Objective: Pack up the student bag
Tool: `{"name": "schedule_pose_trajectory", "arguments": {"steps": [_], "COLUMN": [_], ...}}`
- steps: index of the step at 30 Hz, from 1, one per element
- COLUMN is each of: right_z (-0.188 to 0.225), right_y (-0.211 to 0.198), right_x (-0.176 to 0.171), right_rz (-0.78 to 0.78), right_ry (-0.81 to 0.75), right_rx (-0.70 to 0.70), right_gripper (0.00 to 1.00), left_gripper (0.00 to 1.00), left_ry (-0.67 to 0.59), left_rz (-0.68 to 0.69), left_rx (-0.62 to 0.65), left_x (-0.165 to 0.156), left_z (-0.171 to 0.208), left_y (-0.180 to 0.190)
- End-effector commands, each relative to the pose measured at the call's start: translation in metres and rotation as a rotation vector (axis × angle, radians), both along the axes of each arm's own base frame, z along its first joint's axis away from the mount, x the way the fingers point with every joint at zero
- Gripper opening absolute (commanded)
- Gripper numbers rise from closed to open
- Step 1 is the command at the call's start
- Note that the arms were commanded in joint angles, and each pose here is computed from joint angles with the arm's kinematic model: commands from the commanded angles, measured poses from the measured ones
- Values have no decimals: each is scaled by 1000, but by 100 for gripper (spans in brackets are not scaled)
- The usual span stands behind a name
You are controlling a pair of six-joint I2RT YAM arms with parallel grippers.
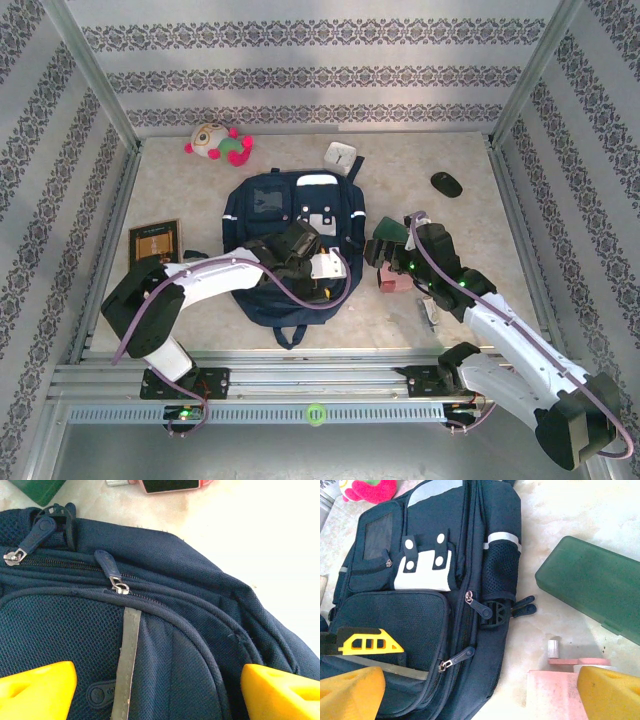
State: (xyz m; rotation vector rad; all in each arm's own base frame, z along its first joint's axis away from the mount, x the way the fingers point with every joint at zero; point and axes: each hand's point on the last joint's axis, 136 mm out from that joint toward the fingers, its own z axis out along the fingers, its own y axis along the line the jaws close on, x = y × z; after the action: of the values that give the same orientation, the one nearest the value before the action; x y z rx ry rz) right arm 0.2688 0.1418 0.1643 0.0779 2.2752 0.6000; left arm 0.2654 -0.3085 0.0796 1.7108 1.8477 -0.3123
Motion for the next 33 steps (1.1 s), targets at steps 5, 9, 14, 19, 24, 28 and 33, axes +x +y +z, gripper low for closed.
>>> {"name": "schedule_pose_trajectory", "arguments": {"steps": [5,9,14,19,24,28,33], "right_z": [-2,-1,12,25,37,29,0], "right_y": [1,-4,14,18,16,20,32], "right_x": [1,2,-2,-1,8,12,13], "right_rz": [-8,-31,101,250,421,596,846], "right_ry": [2,1,-46,-133,-249,-299,-346], "right_rx": [28,21,30,-50,-163,-260,-374], "right_gripper": [98,98,98,98,96,86,76], "left_gripper": [86,56,0,0,0,0,0], "left_ry": [-155,-213,-220,-148,-96,-107,-122], "left_rz": [182,232,143,91,80,80,76], "left_rx": [94,70,-184,-385,-509,-560,-573], "left_x": [37,50,27,16,20,26,32], "left_z": [-11,-2,67,138,181,207,221], "left_y": [17,16,-1,14,46,69,81]}}
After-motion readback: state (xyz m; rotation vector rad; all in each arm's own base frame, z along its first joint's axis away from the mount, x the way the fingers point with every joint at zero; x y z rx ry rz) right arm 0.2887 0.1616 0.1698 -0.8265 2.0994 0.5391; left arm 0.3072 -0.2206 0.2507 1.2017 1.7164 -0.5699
